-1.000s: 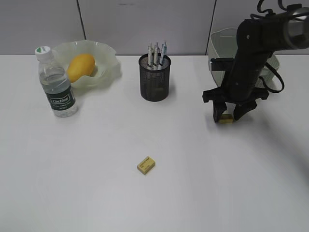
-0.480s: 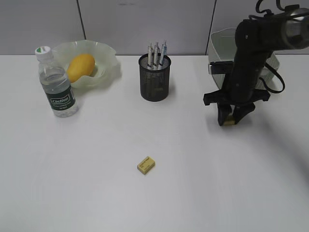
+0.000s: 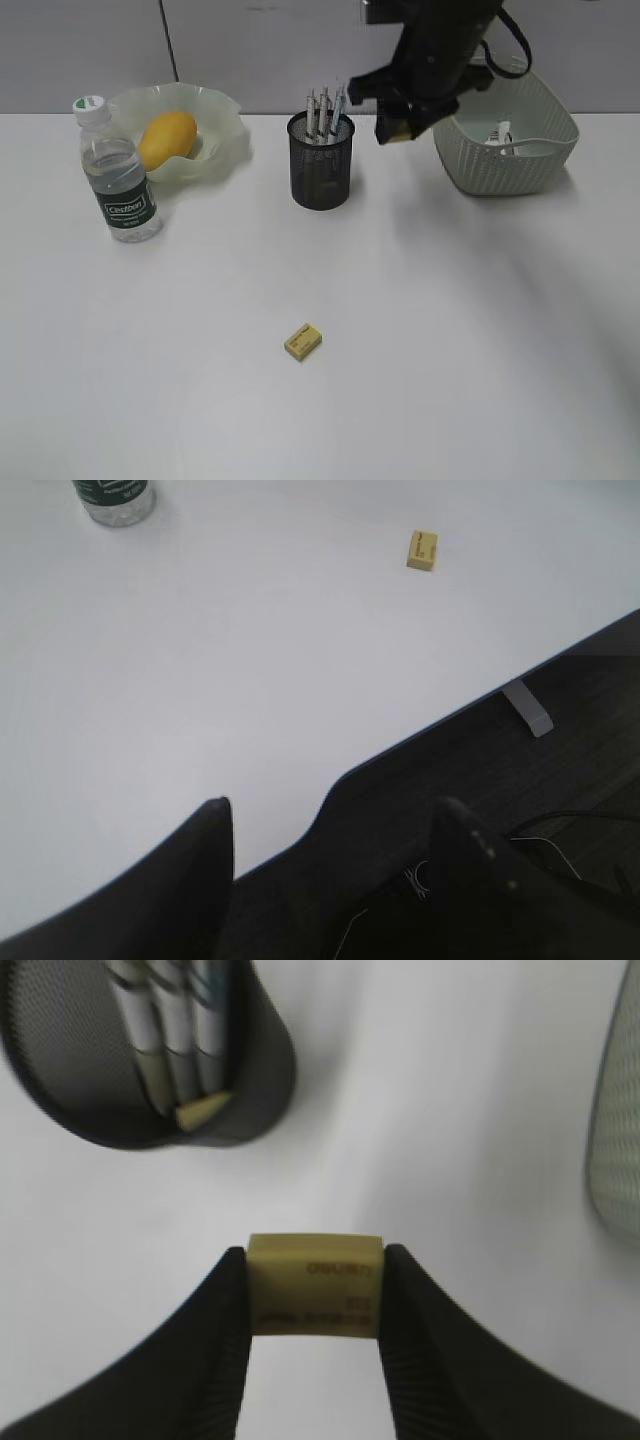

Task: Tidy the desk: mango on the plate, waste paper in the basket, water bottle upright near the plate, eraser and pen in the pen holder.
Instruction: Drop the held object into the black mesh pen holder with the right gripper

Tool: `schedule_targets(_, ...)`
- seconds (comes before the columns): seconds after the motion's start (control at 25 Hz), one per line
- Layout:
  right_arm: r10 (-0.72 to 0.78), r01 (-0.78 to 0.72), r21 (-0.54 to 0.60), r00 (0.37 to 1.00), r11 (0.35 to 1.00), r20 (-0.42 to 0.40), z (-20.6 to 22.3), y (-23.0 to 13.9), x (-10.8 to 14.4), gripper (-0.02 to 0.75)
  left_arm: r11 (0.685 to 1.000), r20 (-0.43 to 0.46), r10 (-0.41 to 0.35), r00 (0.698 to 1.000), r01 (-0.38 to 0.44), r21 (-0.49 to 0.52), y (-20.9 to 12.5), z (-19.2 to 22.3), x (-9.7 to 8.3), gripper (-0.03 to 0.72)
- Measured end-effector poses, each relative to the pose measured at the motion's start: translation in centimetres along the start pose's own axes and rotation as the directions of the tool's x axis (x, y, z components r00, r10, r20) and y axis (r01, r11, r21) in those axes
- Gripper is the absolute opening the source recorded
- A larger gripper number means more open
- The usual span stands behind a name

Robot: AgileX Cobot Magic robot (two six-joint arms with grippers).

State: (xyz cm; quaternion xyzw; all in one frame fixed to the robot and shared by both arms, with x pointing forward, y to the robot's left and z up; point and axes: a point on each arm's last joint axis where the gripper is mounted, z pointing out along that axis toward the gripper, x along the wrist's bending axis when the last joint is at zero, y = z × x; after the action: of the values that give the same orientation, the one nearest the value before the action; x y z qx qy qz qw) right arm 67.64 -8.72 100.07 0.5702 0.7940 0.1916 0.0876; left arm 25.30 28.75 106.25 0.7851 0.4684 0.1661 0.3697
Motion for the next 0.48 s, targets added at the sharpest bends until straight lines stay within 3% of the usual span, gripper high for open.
schedule_targets(0.2,-0.033,0.025,-0.141,0.998,0.99,-0.06,-2.1,1.9,2.8,0.313,1.0,0.0,0.0,1.0,0.0,0.0,0.0,0.0,0.0,0.47)
schedule_targets(0.48,-0.054,0.031,-0.255,0.995,0.966,-0.081,-1.1,2.8,4.0,0.313,1.0,0.0,0.0,1.0,0.0,0.0,0.0,0.0,0.0,0.47)
